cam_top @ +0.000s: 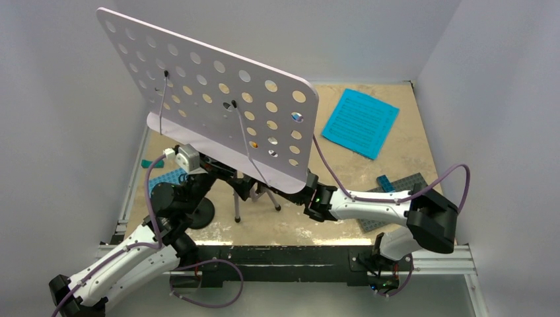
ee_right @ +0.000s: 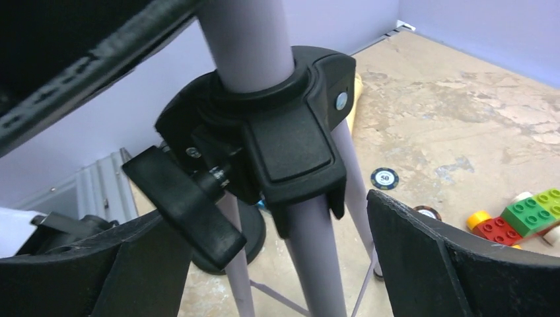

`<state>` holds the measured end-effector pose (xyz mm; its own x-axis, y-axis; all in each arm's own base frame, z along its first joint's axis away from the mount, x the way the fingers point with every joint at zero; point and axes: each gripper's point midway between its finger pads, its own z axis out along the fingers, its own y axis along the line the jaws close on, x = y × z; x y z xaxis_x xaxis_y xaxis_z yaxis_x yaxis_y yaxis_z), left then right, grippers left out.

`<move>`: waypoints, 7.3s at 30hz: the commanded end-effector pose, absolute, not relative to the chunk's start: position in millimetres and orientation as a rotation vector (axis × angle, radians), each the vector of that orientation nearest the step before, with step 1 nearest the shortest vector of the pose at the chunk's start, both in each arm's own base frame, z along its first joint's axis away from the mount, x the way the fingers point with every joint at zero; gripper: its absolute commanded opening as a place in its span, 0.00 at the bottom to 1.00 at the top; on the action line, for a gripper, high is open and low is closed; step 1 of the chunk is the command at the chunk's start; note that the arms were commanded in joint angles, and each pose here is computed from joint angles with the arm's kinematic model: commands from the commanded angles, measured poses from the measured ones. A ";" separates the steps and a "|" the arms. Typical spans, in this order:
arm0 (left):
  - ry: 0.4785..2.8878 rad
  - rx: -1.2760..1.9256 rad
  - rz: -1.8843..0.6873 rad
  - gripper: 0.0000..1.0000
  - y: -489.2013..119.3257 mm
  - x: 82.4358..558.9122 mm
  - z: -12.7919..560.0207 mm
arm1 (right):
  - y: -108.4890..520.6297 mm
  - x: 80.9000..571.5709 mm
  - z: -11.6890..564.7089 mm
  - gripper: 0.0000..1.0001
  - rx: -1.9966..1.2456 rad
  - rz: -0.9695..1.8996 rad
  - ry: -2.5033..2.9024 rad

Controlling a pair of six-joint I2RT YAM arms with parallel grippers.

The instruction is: Pack up the instrument practice props

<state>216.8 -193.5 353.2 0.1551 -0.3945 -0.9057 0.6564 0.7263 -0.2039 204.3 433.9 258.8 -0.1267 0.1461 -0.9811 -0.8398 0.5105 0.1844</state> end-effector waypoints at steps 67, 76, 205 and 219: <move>1.461 0.334 -0.769 0.28 -206.0 214.9 300.4 | 398.2 252.1 267.5 0.00 -0.580 0.523 1.346; 1.425 0.299 -0.732 0.65 -198.4 219.9 314.9 | 385.5 245.8 262.3 0.00 -0.606 0.505 1.308; 1.449 0.643 -1.453 0.00 -316.9 156.0 219.4 | 288.2 213.9 427.2 0.22 -0.266 1.092 1.367; 1.843 0.330 -1.210 0.00 -303.8 202.7 150.2 | 300.5 275.7 316.5 0.00 -0.249 1.055 1.655</move>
<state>162.0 -311.1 155.1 -0.5814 -0.1478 -0.8001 0.7378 0.3188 -0.5950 246.3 310.1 271.5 -0.5726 0.2844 -0.7689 -0.5459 0.5675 0.6164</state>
